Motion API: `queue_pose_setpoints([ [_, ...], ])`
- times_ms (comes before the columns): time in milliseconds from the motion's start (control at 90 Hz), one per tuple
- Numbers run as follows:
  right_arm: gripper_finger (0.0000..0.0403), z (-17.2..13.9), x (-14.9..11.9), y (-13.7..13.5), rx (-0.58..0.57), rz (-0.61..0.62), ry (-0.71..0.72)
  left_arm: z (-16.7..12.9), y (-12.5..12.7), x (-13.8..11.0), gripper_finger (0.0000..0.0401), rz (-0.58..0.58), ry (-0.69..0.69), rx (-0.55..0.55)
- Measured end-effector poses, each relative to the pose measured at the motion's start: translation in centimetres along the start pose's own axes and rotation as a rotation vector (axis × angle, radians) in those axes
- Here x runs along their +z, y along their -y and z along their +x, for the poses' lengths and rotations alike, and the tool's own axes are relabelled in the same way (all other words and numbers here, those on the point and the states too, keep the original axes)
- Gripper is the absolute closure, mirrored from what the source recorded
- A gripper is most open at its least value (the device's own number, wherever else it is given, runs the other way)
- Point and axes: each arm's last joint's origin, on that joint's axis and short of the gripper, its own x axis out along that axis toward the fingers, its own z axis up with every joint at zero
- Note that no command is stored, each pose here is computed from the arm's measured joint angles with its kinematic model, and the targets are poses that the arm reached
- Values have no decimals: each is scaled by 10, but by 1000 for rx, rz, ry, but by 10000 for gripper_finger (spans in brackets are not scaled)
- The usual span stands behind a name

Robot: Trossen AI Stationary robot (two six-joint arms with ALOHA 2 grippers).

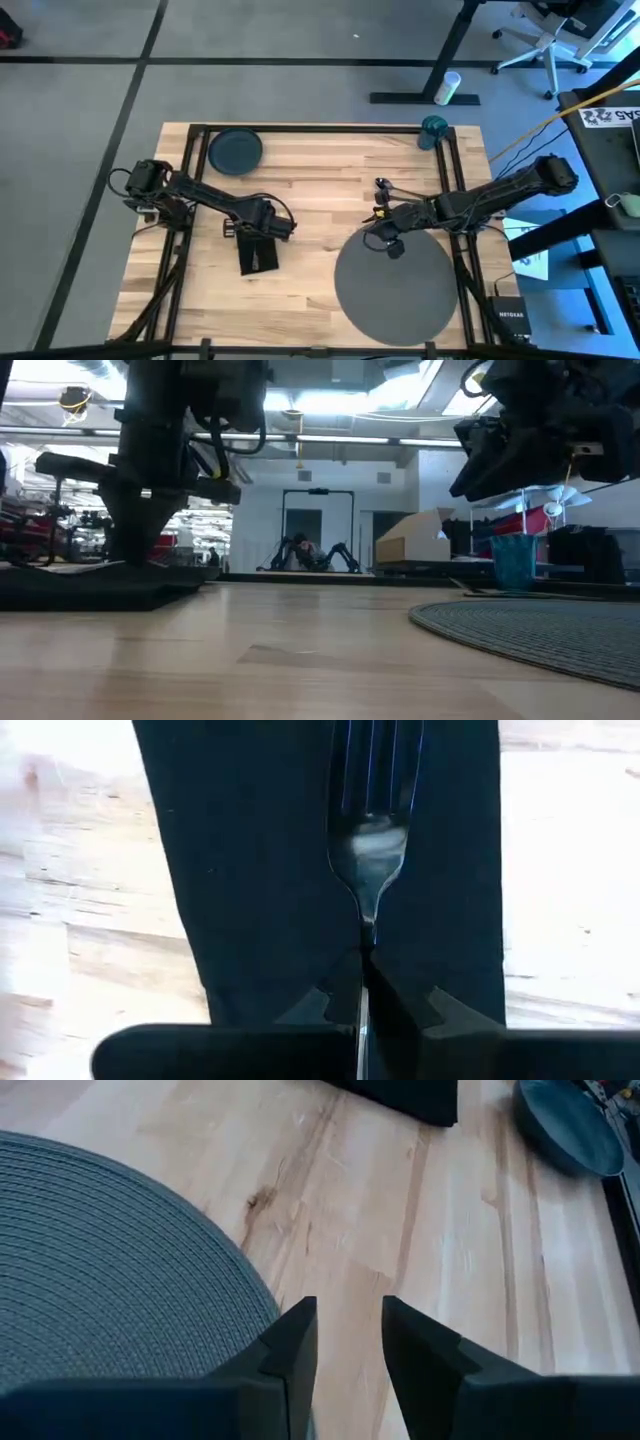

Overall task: Set table place
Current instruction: Put the black fork on the black table napkin

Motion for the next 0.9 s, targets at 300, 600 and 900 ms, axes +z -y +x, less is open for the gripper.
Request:
queue_pose_setpoints([
  [300, 304, 0, 0, 0, 0, 0, 0, 0, -1, 0, 401, -19, 4, 10],
  [600, 304, 0, 0, 0, 0, 0, 0, 7, -3, -1, 401, -29, 1, 3],
  [900, 304, 0, 0, 0, 0, 0, -3, 22, -7, -2, 401, -45, -4, -6],
])
